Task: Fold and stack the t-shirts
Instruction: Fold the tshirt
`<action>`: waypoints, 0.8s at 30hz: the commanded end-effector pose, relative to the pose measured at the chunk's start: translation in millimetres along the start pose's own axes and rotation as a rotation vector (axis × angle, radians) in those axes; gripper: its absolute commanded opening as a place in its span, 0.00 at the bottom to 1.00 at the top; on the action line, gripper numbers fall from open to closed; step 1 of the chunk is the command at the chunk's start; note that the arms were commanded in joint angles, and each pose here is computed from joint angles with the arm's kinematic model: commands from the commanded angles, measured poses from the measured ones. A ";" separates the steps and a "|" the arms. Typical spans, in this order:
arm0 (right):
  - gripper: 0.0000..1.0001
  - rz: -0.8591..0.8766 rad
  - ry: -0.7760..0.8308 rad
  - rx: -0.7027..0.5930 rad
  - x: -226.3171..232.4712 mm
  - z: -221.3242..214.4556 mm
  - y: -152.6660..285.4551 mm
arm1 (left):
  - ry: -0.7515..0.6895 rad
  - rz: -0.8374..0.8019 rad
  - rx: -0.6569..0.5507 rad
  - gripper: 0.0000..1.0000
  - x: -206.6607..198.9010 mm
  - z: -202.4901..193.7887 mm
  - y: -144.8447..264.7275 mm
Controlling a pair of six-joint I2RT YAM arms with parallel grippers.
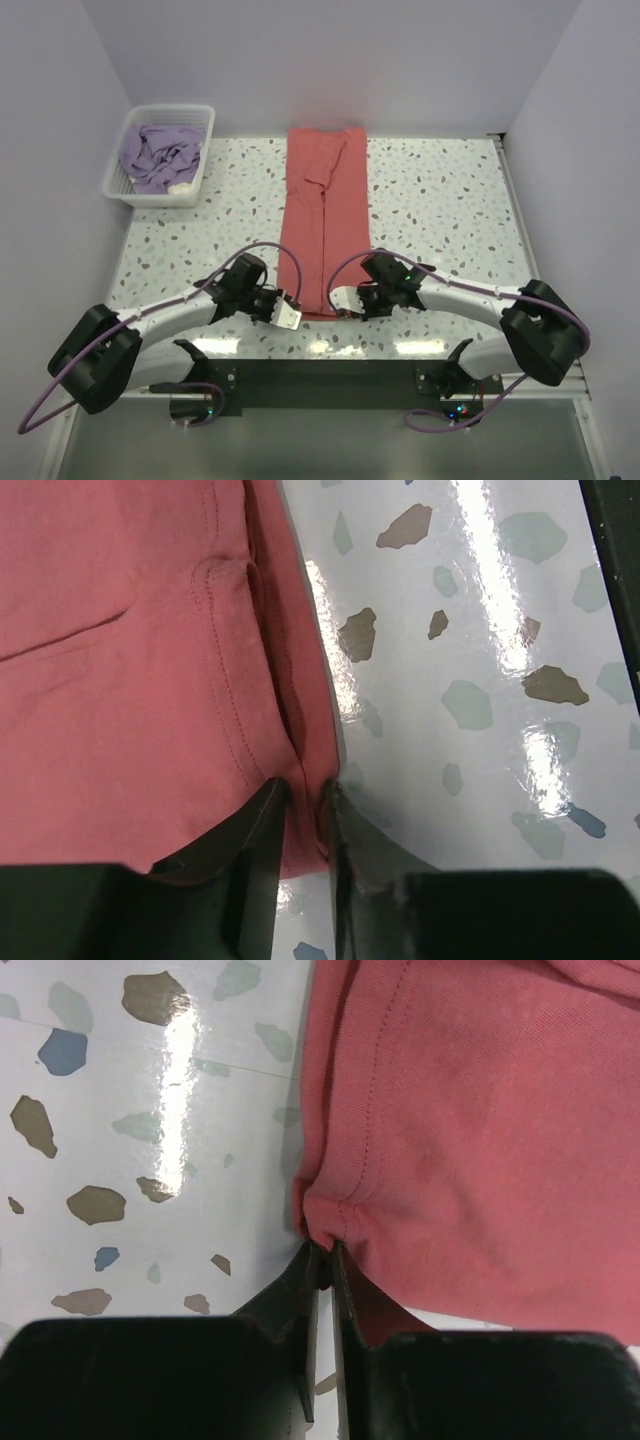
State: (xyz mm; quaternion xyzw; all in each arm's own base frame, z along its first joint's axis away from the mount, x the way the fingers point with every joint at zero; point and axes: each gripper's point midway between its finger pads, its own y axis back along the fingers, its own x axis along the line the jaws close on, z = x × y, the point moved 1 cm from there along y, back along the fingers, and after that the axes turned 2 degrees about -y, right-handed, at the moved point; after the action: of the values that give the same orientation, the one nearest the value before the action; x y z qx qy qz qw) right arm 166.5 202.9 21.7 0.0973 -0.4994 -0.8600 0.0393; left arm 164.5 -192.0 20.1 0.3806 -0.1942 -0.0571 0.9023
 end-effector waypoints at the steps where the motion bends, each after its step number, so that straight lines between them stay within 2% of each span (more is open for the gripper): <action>1: 0.07 0.017 -0.004 0.051 8.4 -15.7 -8.0 | 0.016 -0.053 0.079 0.26 -12.8 -18.6 -2.7; 2: 0.00 0.009 -0.005 0.045 9.1 -15.1 -5.6 | 0.024 -0.059 0.081 0.20 -12.5 -18.5 -3.4; 5: 0.00 -0.020 -0.019 0.013 6.4 -6.6 2.9 | 0.043 -0.069 0.060 0.07 -7.5 -9.6 -1.8; 8: 0.00 -0.014 -0.036 -0.028 9.9 3.7 12.4 | 0.050 -0.072 0.008 0.00 -2.6 7.7 3.7; 14: 0.00 -0.002 -0.039 -0.107 32.6 27.3 40.7 | 0.007 -0.084 -0.076 0.00 -17.1 43.5 15.8; 18: 0.00 -0.018 -0.063 -0.145 37.4 38.8 61.1 | 0.021 -0.084 -0.080 0.00 -17.3 56.4 29.7; 24: 0.00 -0.100 -0.070 -0.163 -0.3 42.7 77.0 | 0.014 -0.003 -0.063 0.00 33.5 59.2 48.1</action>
State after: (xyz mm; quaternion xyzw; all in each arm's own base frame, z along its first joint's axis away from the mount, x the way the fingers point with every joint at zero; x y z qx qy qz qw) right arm 137.5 194.5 89.0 0.0876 -0.4431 -0.8922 0.0003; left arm 148.9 -199.4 76.9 0.3664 -0.1740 -0.0706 0.9113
